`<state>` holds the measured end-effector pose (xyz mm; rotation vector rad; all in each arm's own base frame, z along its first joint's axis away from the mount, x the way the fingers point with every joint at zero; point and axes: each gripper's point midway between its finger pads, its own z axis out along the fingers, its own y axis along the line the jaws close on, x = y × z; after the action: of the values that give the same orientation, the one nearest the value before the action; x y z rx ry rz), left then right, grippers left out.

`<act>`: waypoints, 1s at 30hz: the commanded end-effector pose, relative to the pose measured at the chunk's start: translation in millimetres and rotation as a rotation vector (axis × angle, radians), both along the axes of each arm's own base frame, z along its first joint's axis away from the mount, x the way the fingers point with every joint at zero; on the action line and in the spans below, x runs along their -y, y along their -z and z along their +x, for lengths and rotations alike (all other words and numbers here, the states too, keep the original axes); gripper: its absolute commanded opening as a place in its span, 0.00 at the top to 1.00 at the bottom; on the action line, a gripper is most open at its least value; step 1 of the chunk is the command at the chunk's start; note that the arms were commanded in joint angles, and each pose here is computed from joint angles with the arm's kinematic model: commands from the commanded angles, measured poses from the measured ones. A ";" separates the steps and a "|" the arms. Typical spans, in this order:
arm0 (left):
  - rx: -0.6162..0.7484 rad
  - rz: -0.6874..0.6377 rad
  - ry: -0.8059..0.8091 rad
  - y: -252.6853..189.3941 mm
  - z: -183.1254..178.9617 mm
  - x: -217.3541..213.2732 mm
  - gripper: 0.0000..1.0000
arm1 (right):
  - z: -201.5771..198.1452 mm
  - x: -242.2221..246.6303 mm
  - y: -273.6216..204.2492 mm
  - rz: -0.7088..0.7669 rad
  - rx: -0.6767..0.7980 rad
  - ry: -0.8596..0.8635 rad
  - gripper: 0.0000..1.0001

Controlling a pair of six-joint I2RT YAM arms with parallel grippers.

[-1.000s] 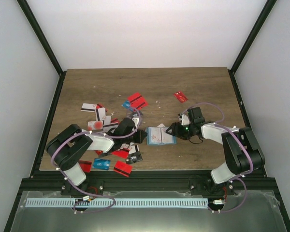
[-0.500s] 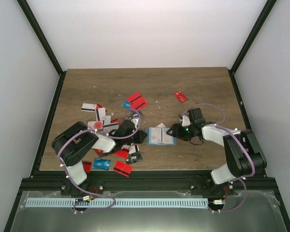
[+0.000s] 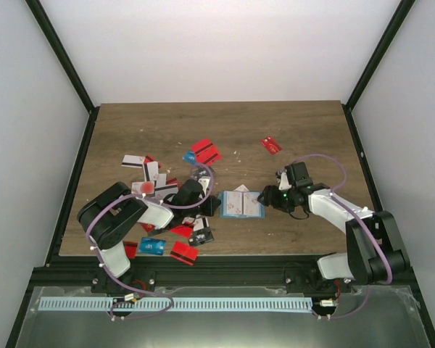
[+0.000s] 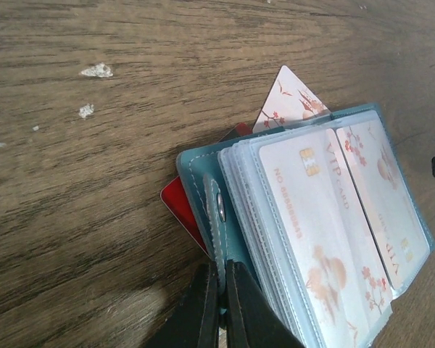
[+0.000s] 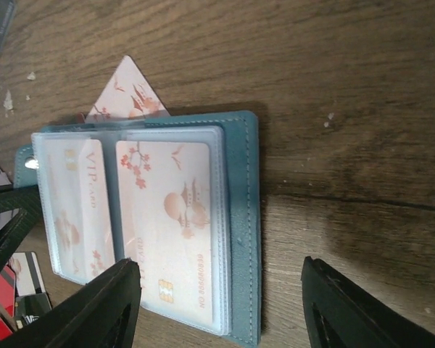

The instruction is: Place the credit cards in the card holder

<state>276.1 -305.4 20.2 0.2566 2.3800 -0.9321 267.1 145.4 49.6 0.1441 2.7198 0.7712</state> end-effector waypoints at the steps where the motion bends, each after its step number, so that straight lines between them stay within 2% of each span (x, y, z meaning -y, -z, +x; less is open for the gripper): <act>1: 0.010 0.005 0.035 -0.8 -0.5 4.7 0.96 | -16.6 0.5 18.9 0.010 -0.095 0.013 0.38; 11: 0.012 -0.008 0.051 -3.6 -2.2 7.7 0.96 | -47.3 -24.6 25.4 0.198 -0.189 -0.055 0.38; 30: 0.009 -0.015 0.064 -2.7 -4.2 8.6 0.96 | -24.6 -40.8 -25.5 0.308 -0.049 -0.090 0.41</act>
<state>276.1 -305.8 20.6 0.2808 2.3803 -0.9348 235.4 173.6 51.4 0.1855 2.7122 1.1294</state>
